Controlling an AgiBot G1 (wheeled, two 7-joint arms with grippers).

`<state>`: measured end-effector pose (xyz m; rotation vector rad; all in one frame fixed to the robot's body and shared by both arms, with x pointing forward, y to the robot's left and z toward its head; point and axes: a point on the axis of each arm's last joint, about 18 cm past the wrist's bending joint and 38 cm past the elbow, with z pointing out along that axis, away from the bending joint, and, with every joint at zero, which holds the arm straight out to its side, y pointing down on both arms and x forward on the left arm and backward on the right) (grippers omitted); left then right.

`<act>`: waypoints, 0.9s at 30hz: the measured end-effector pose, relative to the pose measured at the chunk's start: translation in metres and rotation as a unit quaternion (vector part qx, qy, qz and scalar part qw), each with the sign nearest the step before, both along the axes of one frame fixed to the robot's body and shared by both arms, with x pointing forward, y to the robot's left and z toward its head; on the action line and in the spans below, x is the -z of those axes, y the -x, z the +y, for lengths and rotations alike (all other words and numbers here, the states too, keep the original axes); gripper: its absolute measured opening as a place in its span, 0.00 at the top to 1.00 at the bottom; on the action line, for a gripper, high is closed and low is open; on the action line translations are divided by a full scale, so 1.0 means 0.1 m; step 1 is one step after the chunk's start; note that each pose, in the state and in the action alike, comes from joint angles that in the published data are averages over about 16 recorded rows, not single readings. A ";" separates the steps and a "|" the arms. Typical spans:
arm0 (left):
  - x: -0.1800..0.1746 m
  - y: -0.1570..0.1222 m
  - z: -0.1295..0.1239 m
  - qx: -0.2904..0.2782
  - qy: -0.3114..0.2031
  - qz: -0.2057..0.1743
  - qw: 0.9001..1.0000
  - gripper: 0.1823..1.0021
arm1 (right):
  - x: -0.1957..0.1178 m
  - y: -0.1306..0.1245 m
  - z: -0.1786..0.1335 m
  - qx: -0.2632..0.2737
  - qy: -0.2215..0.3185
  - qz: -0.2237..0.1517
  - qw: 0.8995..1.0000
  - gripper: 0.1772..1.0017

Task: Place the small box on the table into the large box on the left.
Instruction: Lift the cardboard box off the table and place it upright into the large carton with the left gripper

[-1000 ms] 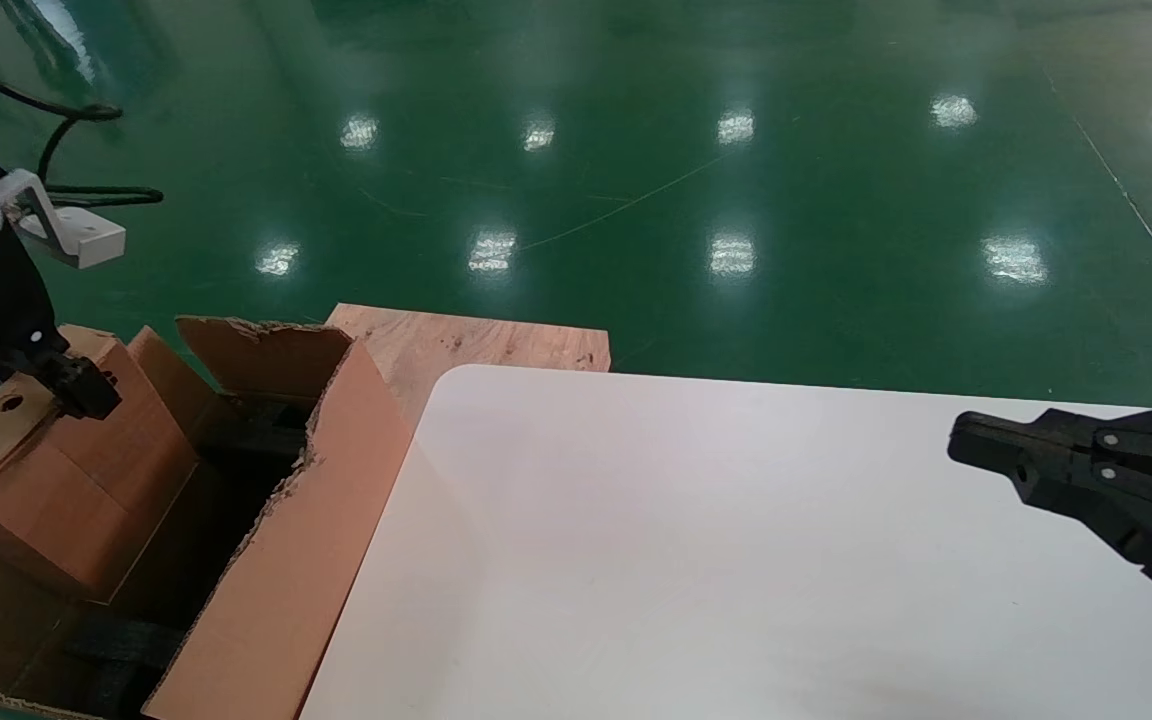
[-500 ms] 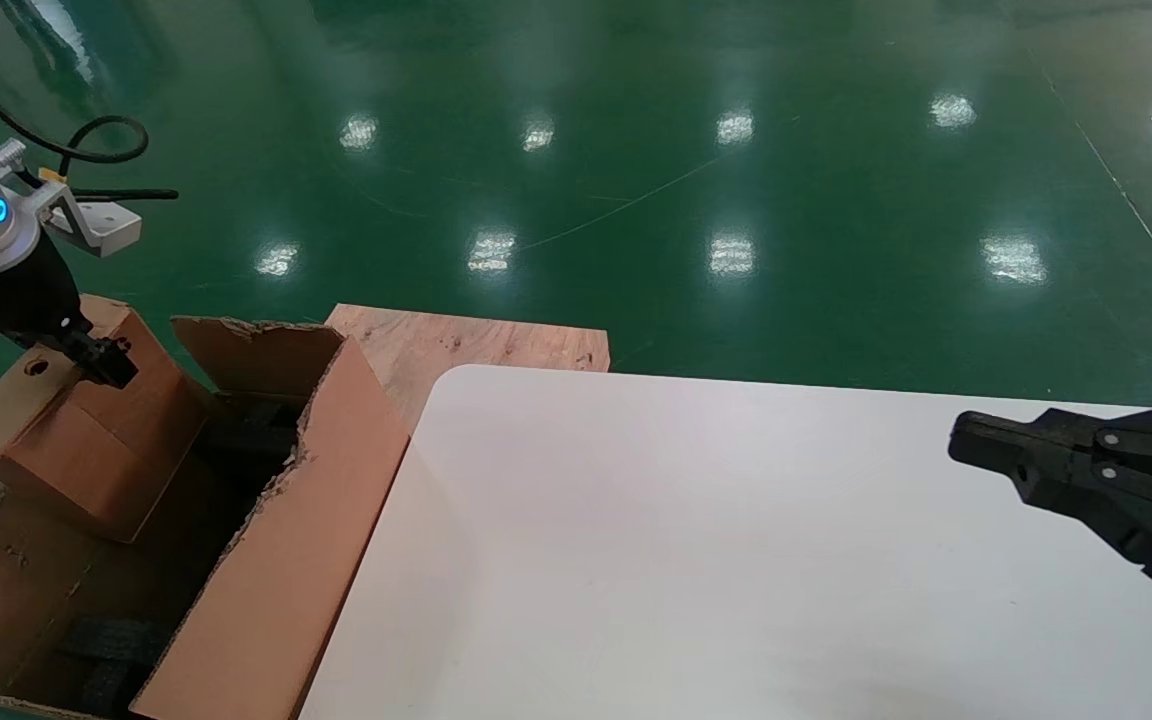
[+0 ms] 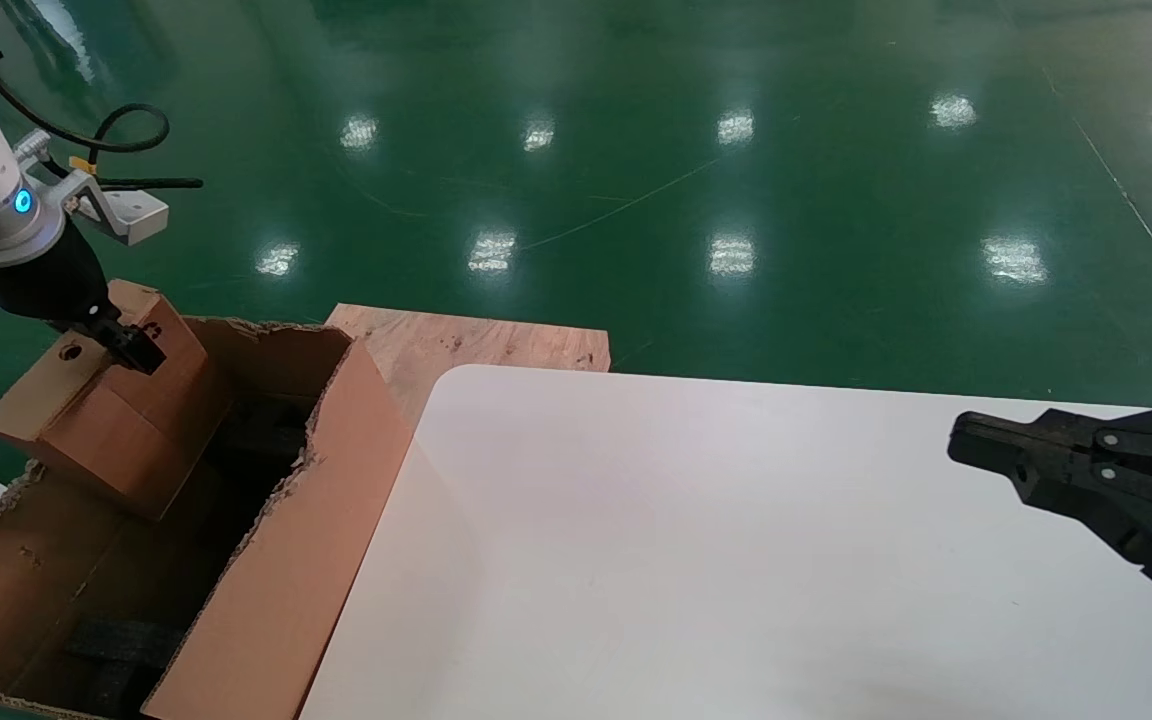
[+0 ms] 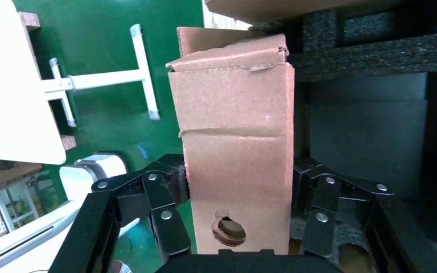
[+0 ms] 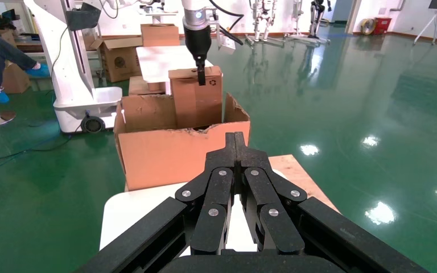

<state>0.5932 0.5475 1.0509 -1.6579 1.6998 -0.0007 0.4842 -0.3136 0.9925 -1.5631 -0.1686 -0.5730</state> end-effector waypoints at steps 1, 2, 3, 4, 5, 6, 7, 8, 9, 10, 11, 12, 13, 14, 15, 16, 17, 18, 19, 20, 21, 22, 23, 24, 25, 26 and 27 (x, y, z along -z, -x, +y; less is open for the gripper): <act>0.00 0.01 0.00 0.000 0.002 0.001 1.000 0.91 | 0.00 0.00 0.00 0.000 0.000 0.000 1.000 0.98; 0.00 0.02 -0.01 0.000 0.003 0.003 1.000 0.91 | 0.00 0.00 0.00 0.000 0.000 0.000 1.000 0.98; -0.01 0.03 -0.01 0.000 0.005 0.005 1.000 0.91 | 0.00 0.00 0.00 0.000 0.000 0.000 1.000 0.98; 0.00 0.04 -0.01 -0.001 0.007 0.008 1.000 0.91 | 0.00 0.00 0.00 0.000 0.000 0.000 1.000 0.98; 0.01 0.06 -0.01 -0.002 0.009 0.010 1.000 0.91 | 0.00 0.00 0.00 0.000 0.000 0.000 1.000 0.98; 0.01 0.07 -0.01 -0.004 0.011 0.014 1.000 0.91 | 0.00 0.00 0.00 0.000 0.000 0.000 1.000 0.98; 0.03 0.08 -0.01 -0.005 0.013 0.017 1.000 0.91 | 0.00 0.00 0.00 0.000 0.000 0.000 1.000 0.98; 0.04 0.09 0.00 -0.007 0.015 0.020 1.000 0.91 | 0.00 0.00 0.00 0.000 0.000 0.000 1.000 0.98; 0.05 0.11 0.00 -0.009 0.017 0.023 1.000 0.91 | 0.00 0.00 0.00 0.000 0.000 0.000 1.000 0.98; 0.07 0.12 0.01 -0.011 0.018 0.027 0.999 0.91 | 0.00 0.00 0.00 0.000 0.000 0.000 1.000 0.98; 0.09 0.13 0.02 -0.014 0.019 0.030 0.999 0.91 | 0.00 0.00 0.00 0.000 0.000 0.000 1.000 0.98; 0.11 0.14 0.02 -0.016 0.020 0.033 0.999 0.91 | 0.00 0.00 0.00 0.000 0.000 0.000 1.000 0.98; 0.13 0.15 0.03 -0.019 0.021 0.036 0.999 0.91 | 0.00 0.00 0.00 0.000 0.000 0.000 1.000 0.98; 0.15 0.16 0.04 -0.021 0.022 0.039 0.999 0.91 | 0.00 0.00 0.00 0.000 0.000 0.000 1.000 0.98; 0.17 0.17 0.05 -0.024 0.023 0.041 0.999 0.91 | 0.00 0.00 0.00 0.000 0.000 0.000 1.000 0.98; 0.19 0.17 0.06 -0.026 0.023 0.044 0.998 0.91 | 0.00 0.00 0.00 0.000 0.000 0.000 1.000 0.98; 0.21 0.18 0.07 -0.028 0.024 0.046 0.998 0.91 | 0.00 0.00 0.00 0.000 0.000 0.000 1.000 0.98; 0.23 0.18 0.07 -0.030 0.024 0.049 0.998 0.91 | 0.00 0.00 0.00 0.000 0.000 0.000 1.000 0.98; 0.25 0.19 0.08 -0.031 0.024 0.051 0.998 0.91 | 0.00 0.00 0.00 0.000 0.000 0.000 1.000 0.98; 0.27 0.19 0.09 -0.033 0.025 0.053 0.998 0.91 | 0.00 0.00 0.00 0.000 0.000 0.000 1.000 0.98; 0.29 0.19 0.09 -0.034 0.025 0.054 0.998 0.91 | 0.00 0.00 0.00 0.000 0.000 0.000 1.000 0.98; 0.31 0.19 0.10 -0.036 0.025 0.056 0.997 0.91 | 0.00 0.00 0.00 0.000 0.000 0.000 1.000 0.98; 0.32 0.19 0.10 -0.037 0.025 0.057 0.997 0.91 | 0.00 0.00 0.00 0.000 0.000 0.000 1.000 0.98; 0.34 0.19 0.11 -0.038 0.025 0.059 0.997 0.91 | 0.00 0.00 0.00 0.000 0.000 0.000 1.000 0.98; 0.36 0.19 0.11 -0.039 0.025 0.060 0.997 0.91 | 0.00 0.00 0.00 0.000 0.000 0.000 1.000 0.98; 0.37 0.19 0.11 -0.040 0.025 0.062 0.997 0.91 | 0.00 0.00 0.00 0.000 0.000 0.000 1.000 0.98; 0.39 0.19 0.11 -0.042 0.026 0.063 0.997 0.91 | 0.00 0.00 0.00 0.000 0.000 0.000 1.000 0.98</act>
